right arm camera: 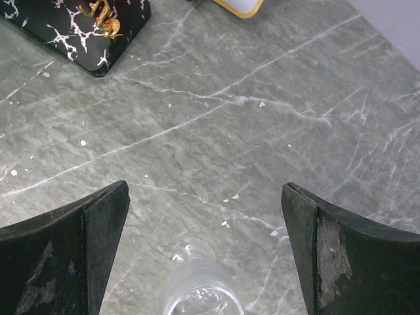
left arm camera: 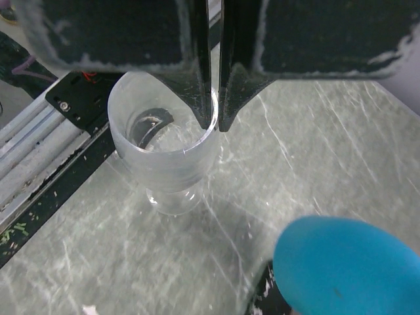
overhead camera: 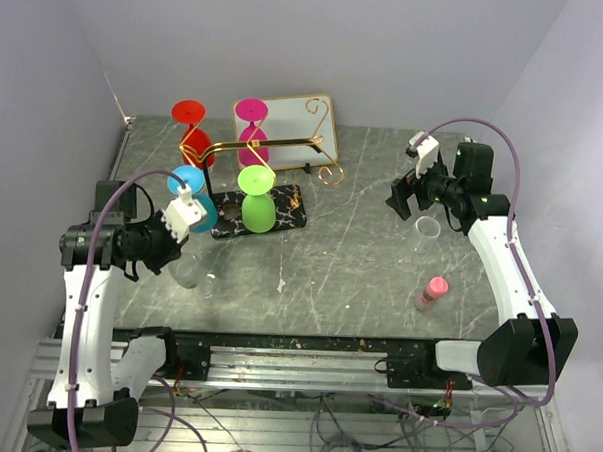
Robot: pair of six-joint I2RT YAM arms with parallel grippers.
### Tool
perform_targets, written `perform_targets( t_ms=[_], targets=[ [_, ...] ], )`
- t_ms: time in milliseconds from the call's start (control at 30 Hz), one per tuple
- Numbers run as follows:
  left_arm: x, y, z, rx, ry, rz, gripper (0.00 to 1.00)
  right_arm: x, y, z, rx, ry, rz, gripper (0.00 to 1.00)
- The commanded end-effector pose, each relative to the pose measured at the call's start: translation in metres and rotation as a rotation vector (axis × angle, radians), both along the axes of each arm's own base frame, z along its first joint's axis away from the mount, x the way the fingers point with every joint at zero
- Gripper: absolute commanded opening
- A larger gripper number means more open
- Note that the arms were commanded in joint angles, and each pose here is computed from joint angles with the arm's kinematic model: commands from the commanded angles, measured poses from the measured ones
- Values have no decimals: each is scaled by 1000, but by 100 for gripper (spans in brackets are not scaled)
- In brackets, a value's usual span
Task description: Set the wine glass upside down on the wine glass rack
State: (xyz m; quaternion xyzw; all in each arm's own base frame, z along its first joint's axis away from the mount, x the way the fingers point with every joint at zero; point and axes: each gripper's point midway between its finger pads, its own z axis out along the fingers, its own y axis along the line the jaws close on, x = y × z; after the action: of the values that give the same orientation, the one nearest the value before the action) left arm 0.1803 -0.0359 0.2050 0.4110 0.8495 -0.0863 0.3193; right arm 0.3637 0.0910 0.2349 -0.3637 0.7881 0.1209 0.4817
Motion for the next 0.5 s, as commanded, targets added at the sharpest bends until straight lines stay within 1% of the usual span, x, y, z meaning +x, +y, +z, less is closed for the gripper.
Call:
perform_targets(
  t_ms=[0, 200, 267, 333, 433, 467],
  targets=[
    [2, -24, 34, -108, -94, -102, 7, 3, 4, 8, 10, -11, 13, 100],
    [6, -40, 56, -181, -130, -165, 7, 2, 7, 12, 29, -8, 24, 100],
    [12, -46, 67, -198, -143, -171, 7, 2, 8, 15, 36, -13, 23, 100],
    [20, -54, 73, -205, -127, -165, 7, 2, 10, 20, 49, -20, 29, 100],
    [22, -79, 77, -212, -82, -200, 7, 1, 13, 28, 59, -25, 43, 100],
    [23, -89, 79, -218, -86, -220, 7, 2, 13, 31, 59, -27, 48, 100]
  ],
)
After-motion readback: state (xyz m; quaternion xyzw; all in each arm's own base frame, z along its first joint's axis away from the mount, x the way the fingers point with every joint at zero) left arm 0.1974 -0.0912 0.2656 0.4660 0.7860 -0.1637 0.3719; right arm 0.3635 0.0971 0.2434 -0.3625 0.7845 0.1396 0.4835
